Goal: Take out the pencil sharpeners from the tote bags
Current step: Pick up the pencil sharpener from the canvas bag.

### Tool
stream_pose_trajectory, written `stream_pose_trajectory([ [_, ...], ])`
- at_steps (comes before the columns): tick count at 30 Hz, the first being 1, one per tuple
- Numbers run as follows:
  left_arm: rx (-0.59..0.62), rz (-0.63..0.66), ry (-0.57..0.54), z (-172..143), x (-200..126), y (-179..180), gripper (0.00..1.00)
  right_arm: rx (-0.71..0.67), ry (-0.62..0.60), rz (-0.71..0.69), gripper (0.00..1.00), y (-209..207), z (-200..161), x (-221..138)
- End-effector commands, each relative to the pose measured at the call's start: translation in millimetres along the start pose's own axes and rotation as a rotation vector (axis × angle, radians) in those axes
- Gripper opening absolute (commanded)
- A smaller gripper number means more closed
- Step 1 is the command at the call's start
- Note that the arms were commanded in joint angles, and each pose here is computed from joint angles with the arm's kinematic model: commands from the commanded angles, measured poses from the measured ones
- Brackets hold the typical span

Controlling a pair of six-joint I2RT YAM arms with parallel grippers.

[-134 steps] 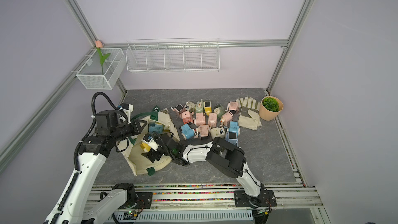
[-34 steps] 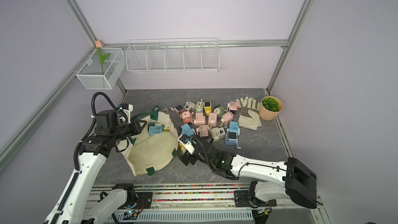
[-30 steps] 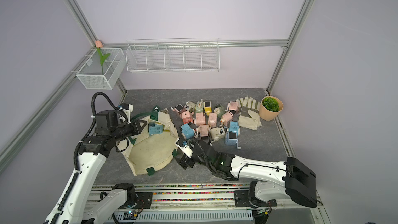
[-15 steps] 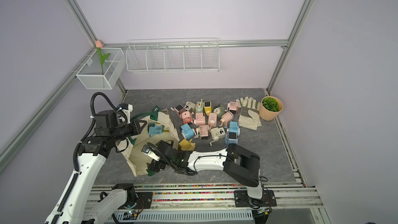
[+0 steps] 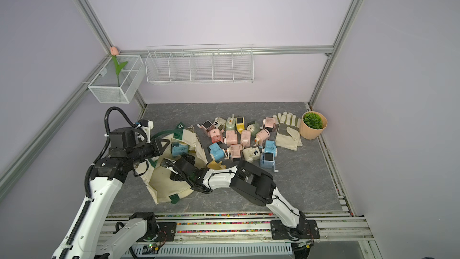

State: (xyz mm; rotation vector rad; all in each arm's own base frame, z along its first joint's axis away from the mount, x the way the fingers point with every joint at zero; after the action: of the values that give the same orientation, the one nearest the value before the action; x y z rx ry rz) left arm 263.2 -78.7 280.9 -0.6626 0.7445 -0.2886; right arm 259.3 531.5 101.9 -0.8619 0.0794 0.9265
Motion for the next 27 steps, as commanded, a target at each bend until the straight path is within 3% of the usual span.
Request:
stream_pose_trajectory([
  [1,0.039,-0.086,-0.057,10.1,-13.5,-19.7,0.0,0.013,-0.074,-0.071,0.9,-22.8,13.6,11.3],
  [12,0.047,-0.098,-0.06,10.0,-15.4,-22.1,0.0,0.048,-0.047,0.012,0.9,-37.0,-8.5,53.2],
  [24,0.048,-0.092,-0.064,10.6,-15.1,-21.0,0.0,0.067,0.09,0.153,1.0,-25.6,-23.4,61.4],
  [27,0.047,-0.093,-0.064,10.4,-15.6,-21.4,0.0,0.061,0.129,0.16,0.96,-23.6,-28.3,64.6],
])
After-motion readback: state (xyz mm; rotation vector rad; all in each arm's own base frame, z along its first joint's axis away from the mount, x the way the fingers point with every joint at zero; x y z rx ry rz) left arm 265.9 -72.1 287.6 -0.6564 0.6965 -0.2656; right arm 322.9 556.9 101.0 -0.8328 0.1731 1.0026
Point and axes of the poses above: each gripper's point midway between its finger pads, its own x axis out along the fingers, its own y axis along the line the jaws close on, z = x × y, the point moved 3 cm from there along -x, back along the fingers, and after that the axes turned 14 degrees about -x, right-handed, at the moved point
